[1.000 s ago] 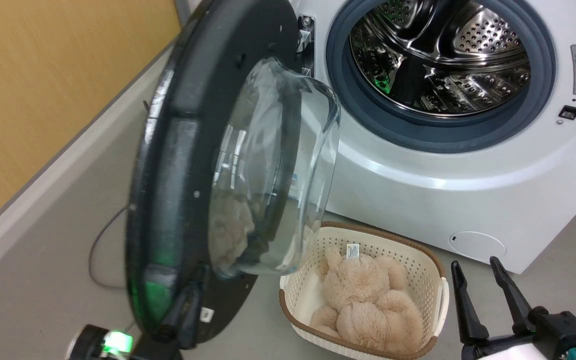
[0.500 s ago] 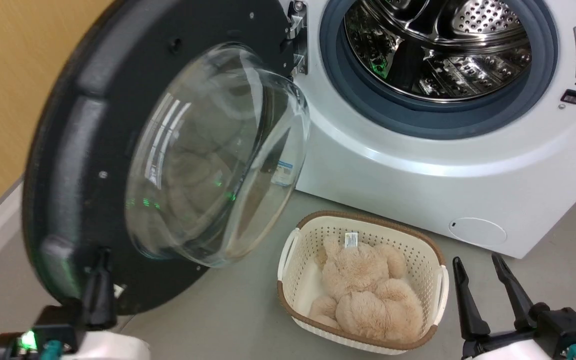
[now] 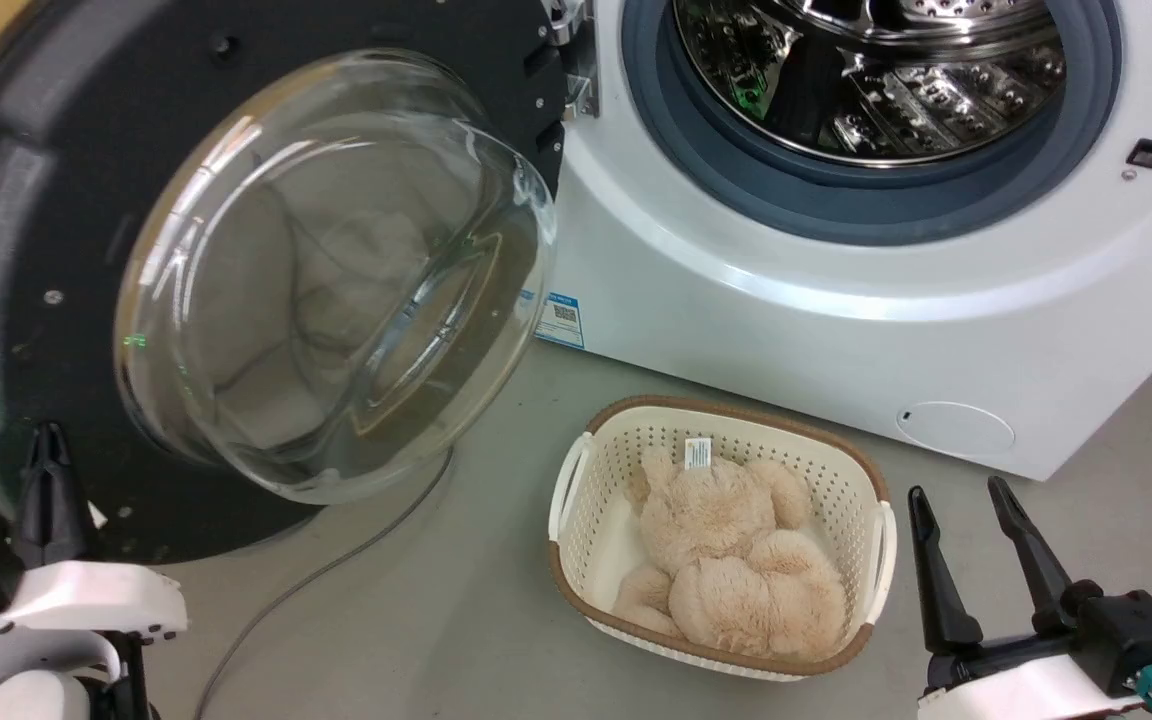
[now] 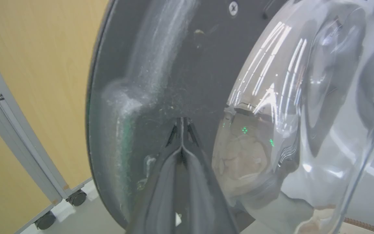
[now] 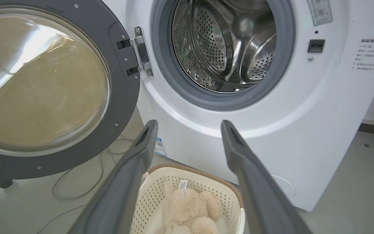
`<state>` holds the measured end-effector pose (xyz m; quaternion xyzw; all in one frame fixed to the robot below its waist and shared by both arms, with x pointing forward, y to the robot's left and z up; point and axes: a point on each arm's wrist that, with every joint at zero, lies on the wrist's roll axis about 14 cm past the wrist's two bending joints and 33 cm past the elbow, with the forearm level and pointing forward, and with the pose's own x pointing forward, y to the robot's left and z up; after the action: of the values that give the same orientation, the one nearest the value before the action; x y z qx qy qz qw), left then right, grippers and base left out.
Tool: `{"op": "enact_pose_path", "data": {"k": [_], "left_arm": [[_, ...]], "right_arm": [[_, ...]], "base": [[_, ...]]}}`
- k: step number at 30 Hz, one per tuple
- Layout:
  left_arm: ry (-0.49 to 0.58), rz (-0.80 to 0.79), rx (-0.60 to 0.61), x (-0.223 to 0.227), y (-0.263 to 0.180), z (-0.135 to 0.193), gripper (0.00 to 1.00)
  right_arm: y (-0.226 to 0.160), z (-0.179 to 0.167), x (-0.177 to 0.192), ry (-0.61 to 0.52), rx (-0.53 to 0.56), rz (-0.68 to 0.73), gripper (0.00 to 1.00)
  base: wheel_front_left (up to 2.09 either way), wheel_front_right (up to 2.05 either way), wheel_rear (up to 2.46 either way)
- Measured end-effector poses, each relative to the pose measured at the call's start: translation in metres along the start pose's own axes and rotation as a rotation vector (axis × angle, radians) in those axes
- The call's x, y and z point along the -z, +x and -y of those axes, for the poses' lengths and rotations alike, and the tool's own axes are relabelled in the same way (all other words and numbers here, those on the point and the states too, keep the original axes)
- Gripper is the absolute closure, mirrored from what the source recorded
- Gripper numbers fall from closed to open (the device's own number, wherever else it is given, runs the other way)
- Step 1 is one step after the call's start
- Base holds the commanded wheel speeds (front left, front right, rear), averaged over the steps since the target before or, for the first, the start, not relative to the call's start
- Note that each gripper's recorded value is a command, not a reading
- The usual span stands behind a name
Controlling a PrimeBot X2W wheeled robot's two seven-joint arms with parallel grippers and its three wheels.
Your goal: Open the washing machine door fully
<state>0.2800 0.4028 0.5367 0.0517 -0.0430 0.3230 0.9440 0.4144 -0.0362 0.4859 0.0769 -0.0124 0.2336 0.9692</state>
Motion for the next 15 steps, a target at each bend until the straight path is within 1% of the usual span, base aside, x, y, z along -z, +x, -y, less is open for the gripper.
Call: {"op": "enact_pose_path", "data": {"k": [9, 15], "left_arm": [[-0.007, -0.045, -0.061, 0.015, 0.02, -0.011, 1.0], [-0.008, -0.056, -0.076, 0.02, 0.03, -0.014, 1.0]], "right_arm": [[-0.001, 0.013, 0.004, -0.015, 0.033, -0.008, 0.0], [-0.002, 0.018, 0.008, -0.015, 0.048, -0.019, 0.0]], "base": [[0.0, 0.0, 0.0], [0.0, 0.0, 0.0]]}}
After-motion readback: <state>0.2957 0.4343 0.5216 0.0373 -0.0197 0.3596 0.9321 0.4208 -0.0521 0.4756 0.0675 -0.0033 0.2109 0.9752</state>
